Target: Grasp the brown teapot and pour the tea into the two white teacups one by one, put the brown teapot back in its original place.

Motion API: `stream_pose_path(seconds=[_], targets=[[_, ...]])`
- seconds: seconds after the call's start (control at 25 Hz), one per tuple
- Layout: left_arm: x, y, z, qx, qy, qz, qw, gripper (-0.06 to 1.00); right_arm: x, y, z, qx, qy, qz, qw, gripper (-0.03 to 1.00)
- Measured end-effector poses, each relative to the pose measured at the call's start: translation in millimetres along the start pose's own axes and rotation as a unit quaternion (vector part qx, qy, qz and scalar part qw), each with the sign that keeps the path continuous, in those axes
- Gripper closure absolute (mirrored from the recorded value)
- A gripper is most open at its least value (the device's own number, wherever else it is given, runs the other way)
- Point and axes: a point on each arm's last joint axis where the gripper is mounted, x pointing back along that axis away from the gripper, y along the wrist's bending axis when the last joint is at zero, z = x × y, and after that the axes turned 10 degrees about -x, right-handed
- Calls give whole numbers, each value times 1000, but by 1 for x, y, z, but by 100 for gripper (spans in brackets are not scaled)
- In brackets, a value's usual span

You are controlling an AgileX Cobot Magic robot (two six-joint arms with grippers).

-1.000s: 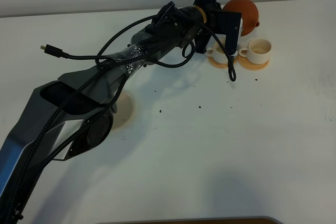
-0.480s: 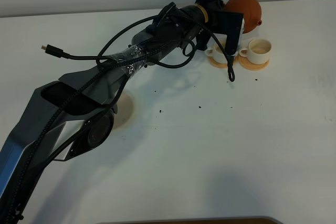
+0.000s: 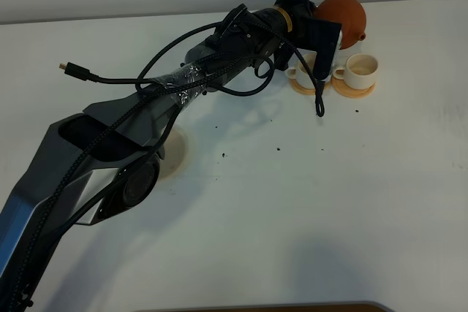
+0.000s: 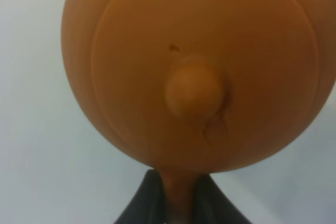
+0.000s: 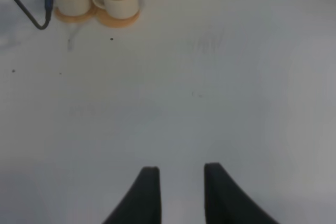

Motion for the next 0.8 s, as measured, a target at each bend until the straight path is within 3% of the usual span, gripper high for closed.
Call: stream_pose_path(seconds=[0.8], targets=[[0, 3, 0, -30, -2, -15, 999, 80, 0, 0, 0, 0, 0, 0, 1000, 73]])
